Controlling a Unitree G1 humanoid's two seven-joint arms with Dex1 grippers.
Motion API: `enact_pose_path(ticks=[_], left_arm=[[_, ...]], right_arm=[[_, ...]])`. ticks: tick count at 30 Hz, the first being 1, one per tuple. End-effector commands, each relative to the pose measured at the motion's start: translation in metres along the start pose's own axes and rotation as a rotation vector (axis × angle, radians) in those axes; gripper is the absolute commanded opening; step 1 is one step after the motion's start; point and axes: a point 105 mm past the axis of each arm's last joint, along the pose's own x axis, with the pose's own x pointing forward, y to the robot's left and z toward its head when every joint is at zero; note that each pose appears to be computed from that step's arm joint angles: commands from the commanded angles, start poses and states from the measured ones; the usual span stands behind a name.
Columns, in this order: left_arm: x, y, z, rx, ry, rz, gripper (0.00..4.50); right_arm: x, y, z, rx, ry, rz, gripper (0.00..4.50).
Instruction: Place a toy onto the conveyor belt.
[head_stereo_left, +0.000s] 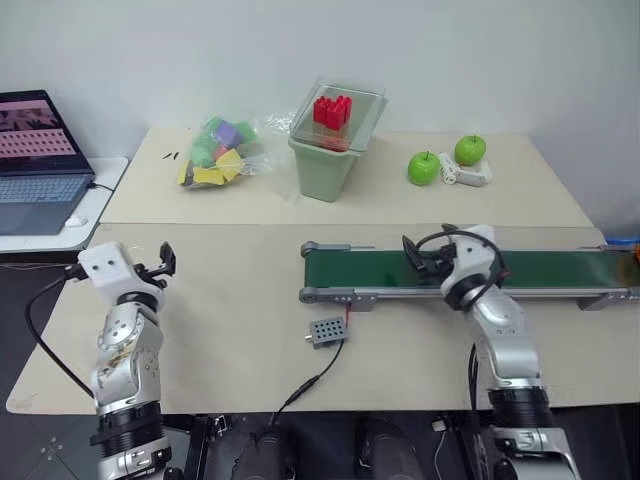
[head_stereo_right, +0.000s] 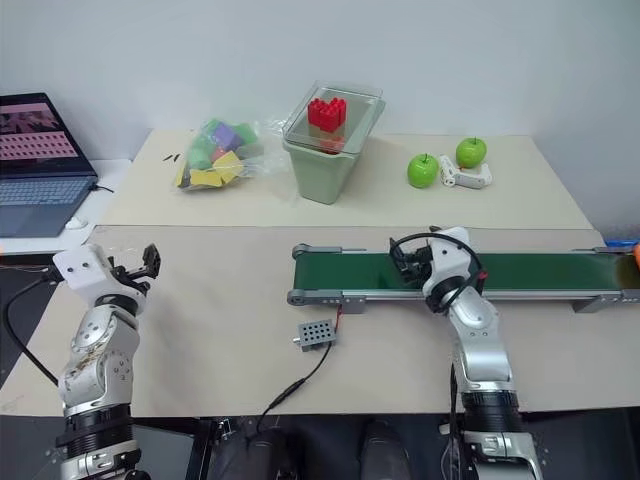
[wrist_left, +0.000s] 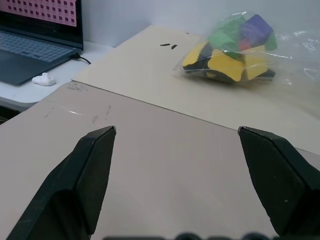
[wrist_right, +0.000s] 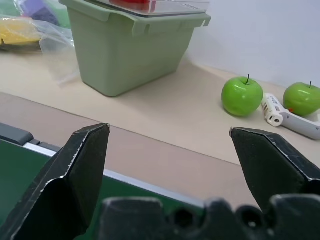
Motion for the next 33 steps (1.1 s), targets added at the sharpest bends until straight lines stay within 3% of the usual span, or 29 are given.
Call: enact_pose_path(ticks=[1, 17, 33], left_arm=[[0.000, -0.002, 0.019, 0.006, -0.078, -0.006, 4.17], [0.000, -0.005, 0.019, -0.036, -0.111, 0.024, 4.17], [0.006, -0.031, 0.016, -0.018, -0.115, -0.020, 4.17]], right_arm=[[0.002, -0.002, 0.014, -0.016, -0.065, -0.001, 4.50], [0.011, -0.011, 0.013, -0.038, -0.061, -0.001, 4.50], [0.012, -0.017, 0.012, -0.057, -0.055, -0.028, 4.50]])
